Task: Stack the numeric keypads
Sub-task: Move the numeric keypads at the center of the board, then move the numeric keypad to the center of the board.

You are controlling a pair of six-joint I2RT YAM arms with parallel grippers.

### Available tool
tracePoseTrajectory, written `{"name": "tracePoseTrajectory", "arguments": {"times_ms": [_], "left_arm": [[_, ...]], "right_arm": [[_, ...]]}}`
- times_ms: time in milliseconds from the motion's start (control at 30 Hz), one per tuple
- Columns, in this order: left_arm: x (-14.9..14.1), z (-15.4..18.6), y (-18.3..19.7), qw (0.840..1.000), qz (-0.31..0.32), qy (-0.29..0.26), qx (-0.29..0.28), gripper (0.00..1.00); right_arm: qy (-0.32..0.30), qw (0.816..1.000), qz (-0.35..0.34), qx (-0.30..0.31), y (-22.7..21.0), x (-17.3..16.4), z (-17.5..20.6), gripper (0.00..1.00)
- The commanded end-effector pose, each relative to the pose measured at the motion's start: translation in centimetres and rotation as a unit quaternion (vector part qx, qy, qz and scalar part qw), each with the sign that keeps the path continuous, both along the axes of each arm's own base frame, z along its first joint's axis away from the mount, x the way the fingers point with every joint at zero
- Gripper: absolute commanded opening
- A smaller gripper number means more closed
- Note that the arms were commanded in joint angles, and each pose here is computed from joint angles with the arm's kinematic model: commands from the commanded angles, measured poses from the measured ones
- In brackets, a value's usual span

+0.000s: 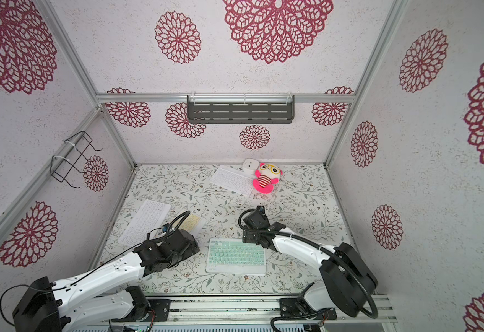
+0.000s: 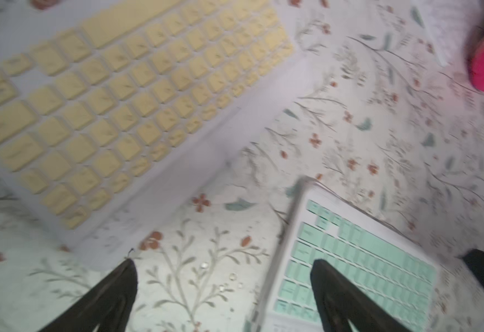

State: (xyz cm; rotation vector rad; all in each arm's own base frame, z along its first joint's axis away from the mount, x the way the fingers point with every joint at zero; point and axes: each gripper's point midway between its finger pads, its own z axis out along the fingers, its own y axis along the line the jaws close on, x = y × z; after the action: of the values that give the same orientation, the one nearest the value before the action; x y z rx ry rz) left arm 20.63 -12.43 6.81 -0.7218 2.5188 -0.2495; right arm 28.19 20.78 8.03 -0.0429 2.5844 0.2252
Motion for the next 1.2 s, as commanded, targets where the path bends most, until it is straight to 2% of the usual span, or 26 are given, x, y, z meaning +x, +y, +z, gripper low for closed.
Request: {"name": "tracePoseTrajectory", "arguments": {"times_ms": [0, 100, 233, 467, 600, 800, 1000, 1167], "left_arm": [[-1.9, -0.7, 5.4, 0.994, 0.100, 0.023, 0.044, 0.98], [-2.5, -0.7, 7.7, 0.988, 0.152, 0.015, 0.038, 0.97], [-3.2, -1.4, 10.0, 0.978, 0.209, 0.009, 0.017, 0.97], [-1.7, -2.2, 10.8, 0.969, 0.245, -0.016, -0.038, 0.97], [0.1, -2.1, 10.2, 0.970, 0.234, -0.021, -0.059, 0.97], [1.8, -3.2, 9.8, 0.973, 0.224, 0.005, -0.060, 0.97], [3.7, -4.6, 9.2, 0.974, 0.212, 0.023, -0.071, 0.97], [6.1, -4.8, 8.0, 0.984, 0.162, 0.036, -0.063, 0.97]], "right_arm": [[-0.052, 0.994, 0.099, -0.006, 4.4, 3.9, 2.6, 0.84], [-0.061, 0.982, 0.176, 0.015, 9.1, 6.2, 3.1, 0.84], [-0.061, 0.971, 0.231, 0.024, 13.6, 9.1, 2.9, 0.84], [-0.050, 0.951, 0.301, 0.039, 18.7, 11.7, 1.2, 0.84], [-0.040, 0.945, 0.320, 0.048, 20.4, 12.4, 0.1, 0.84], [-0.015, 0.940, 0.334, 0.069, 22.0, 12.1, -1.8, 0.84], [0.016, 0.937, 0.340, 0.082, 22.6, 10.7, -3.7, 0.85], [0.038, 0.928, 0.354, 0.106, 23.1, 8.8, -4.2, 0.87]]}}
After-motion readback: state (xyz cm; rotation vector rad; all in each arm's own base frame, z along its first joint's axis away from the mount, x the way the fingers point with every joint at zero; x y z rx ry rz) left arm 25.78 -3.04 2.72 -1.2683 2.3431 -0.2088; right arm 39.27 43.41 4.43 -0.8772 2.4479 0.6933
